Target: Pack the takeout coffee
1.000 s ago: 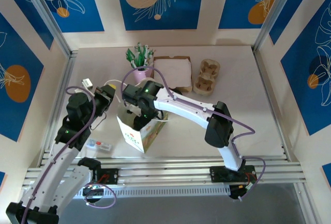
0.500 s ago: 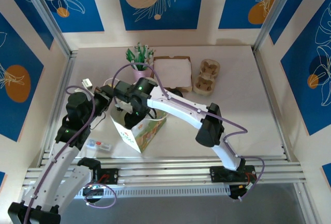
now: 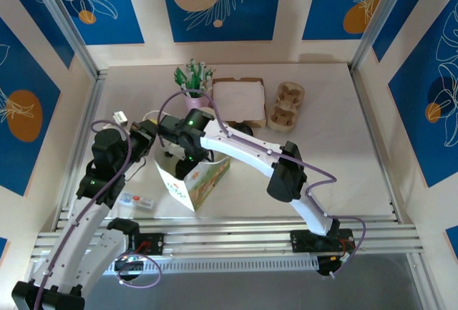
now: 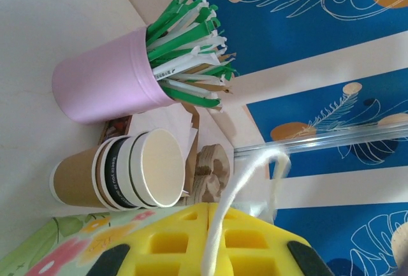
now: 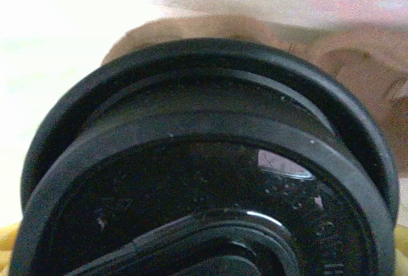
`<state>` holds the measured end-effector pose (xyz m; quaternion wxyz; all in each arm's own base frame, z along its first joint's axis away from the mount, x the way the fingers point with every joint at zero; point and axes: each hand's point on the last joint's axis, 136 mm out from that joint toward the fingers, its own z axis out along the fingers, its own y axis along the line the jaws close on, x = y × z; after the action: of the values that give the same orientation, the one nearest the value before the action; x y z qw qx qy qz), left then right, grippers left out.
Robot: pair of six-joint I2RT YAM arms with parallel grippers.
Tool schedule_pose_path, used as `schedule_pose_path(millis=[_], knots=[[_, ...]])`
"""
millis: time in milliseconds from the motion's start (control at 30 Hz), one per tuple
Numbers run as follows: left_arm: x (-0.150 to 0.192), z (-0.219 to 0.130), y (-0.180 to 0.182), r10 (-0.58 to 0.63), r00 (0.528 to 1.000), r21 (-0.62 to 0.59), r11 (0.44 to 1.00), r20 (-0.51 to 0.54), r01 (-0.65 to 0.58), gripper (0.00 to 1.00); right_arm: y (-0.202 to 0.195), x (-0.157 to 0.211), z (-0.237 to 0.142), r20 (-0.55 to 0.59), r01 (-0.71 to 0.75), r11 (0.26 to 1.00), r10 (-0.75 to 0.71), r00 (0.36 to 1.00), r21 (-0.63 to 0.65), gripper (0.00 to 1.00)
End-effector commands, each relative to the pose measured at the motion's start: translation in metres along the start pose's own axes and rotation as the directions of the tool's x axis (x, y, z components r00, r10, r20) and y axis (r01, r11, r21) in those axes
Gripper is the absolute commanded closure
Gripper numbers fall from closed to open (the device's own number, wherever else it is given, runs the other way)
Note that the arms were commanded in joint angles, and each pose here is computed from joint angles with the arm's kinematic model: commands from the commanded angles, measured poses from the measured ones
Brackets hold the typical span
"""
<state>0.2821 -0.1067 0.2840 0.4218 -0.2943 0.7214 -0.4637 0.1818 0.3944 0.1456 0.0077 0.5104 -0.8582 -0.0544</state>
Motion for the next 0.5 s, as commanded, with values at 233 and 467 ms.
schedule_pose_path(millis=[233,467], knots=[[0.001,-0.013,-0.040,0.051,0.998,0.131,0.990,-0.028,-0.046,1.00,0.012,0.035,0.003,-0.109,-0.036,0.994,0.024,0.994,-0.103,0.23],[0.008,-0.007,-0.036,0.040,0.997,0.133,0.991,-0.064,-0.032,1.00,0.030,0.024,-0.027,-0.021,-0.046,0.982,0.042,0.999,-0.185,0.22]])
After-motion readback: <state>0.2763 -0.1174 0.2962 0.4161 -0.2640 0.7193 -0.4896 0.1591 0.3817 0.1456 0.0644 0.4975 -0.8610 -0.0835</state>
